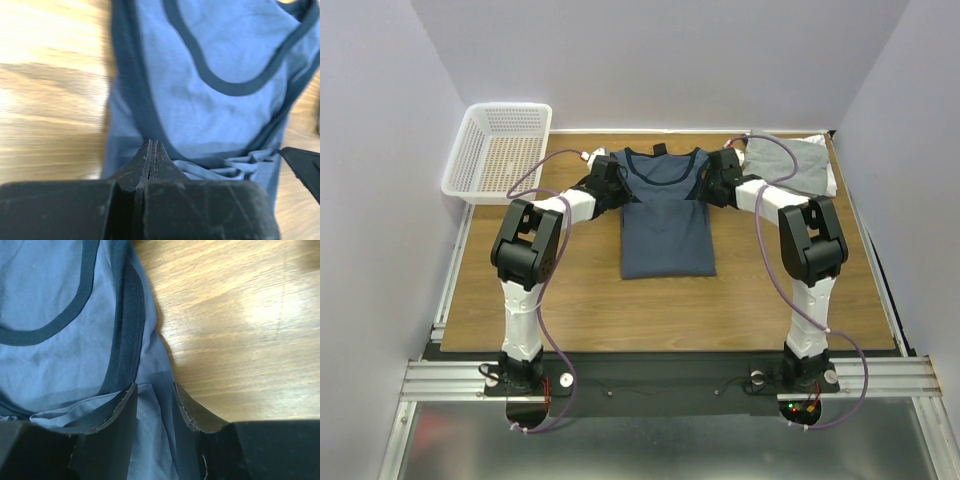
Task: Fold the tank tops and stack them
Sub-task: Fold the tank top
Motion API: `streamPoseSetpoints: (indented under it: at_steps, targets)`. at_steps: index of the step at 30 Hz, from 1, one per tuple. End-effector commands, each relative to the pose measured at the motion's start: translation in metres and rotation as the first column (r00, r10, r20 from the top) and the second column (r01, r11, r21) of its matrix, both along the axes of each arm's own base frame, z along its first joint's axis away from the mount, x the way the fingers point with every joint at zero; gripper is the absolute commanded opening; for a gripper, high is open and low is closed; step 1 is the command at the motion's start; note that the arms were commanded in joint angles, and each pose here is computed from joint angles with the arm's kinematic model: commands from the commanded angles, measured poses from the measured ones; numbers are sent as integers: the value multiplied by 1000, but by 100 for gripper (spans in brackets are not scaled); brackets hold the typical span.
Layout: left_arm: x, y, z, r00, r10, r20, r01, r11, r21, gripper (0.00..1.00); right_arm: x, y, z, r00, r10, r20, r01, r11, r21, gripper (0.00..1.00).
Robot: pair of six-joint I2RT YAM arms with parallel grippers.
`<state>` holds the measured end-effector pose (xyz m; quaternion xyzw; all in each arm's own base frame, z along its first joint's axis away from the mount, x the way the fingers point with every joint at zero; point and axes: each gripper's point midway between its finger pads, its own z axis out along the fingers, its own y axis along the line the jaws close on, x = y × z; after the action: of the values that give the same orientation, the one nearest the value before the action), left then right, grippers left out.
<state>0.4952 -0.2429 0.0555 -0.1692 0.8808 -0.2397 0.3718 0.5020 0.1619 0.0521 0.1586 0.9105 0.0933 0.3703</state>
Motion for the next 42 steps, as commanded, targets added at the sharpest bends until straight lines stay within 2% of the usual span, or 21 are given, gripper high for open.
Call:
streamPoseSetpoints:
  at_steps: [1, 4, 8, 10, 11, 13, 14, 15, 17, 18, 20, 23, 26, 37, 42]
  targets:
    - [15, 7, 25, 998, 0, 55, -1, 1000, 15, 0, 12, 3, 14, 999, 9, 33, -10, 1000, 24, 40]
    - [19, 13, 54, 993, -1, 114, 0, 1000, 8, 5, 8, 0, 26, 999, 4, 49, -6, 1000, 24, 44]
    - [9, 31, 96, 981, 52, 186, -57, 998, 22, 23, -5, -7, 54, 997, -5, 83, 3, 1000, 26, 50]
    - [-13, 45, 105, 979, 114, 170, -116, 993, 4, 33, -26, -12, 60, 997, -10, 75, 7, 999, 40, 56]
    - [-33, 51, 84, 985, 125, 117, -128, 992, 18, 42, -37, -13, 55, 998, -7, 58, 4, 999, 47, 57]
    - [-58, 58, 93, 978, 172, 114, -171, 985, -20, 45, -71, -15, 47, 1000, 7, 16, -8, 997, 82, 61]
    - [-85, 67, 62, 981, 187, 48, -188, 982, 3, 52, -83, -16, 46, 1000, 12, 7, -13, 996, 91, 62]
    - [-99, 62, 78, 980, 182, 78, -179, 983, -44, 59, -109, -23, 23, 999, 12, -53, -8, 997, 82, 63]
    - [-128, 57, 66, 983, 178, 48, -174, 982, -77, 61, -130, -21, 34, 999, 32, -28, -28, 994, 110, 65]
    - [-151, 59, 44, 985, 170, 12, -169, 984, -57, 63, -143, -22, 29, 998, 37, -44, -32, 993, 111, 65]
    - [-181, 40, 44, 993, 120, 11, -119, 989, -87, 68, -177, -20, 20, 996, 61, -66, -52, 990, 134, 66]
    - [-224, 31, 14, 998, 49, -51, -54, 994, -98, 69, -209, -20, 9, 994, 69, -86, -55, 986, 157, 66]
    - [-240, 25, 5, 998, 25, -57, -33, 991, -130, 68, -229, -22, -3, 992, 67, -111, -48, 985, 168, 67]
    - [-243, 19, -15, 995, 21, -97, -36, 987, -155, 66, -232, -4, -19, 991, 76, -114, -51, 977, 208, 67]
    - [-243, 17, -27, 991, 36, -132, -56, 986, -156, 60, -230, -3, -13, 994, 68, -91, -46, 974, 222, 67]
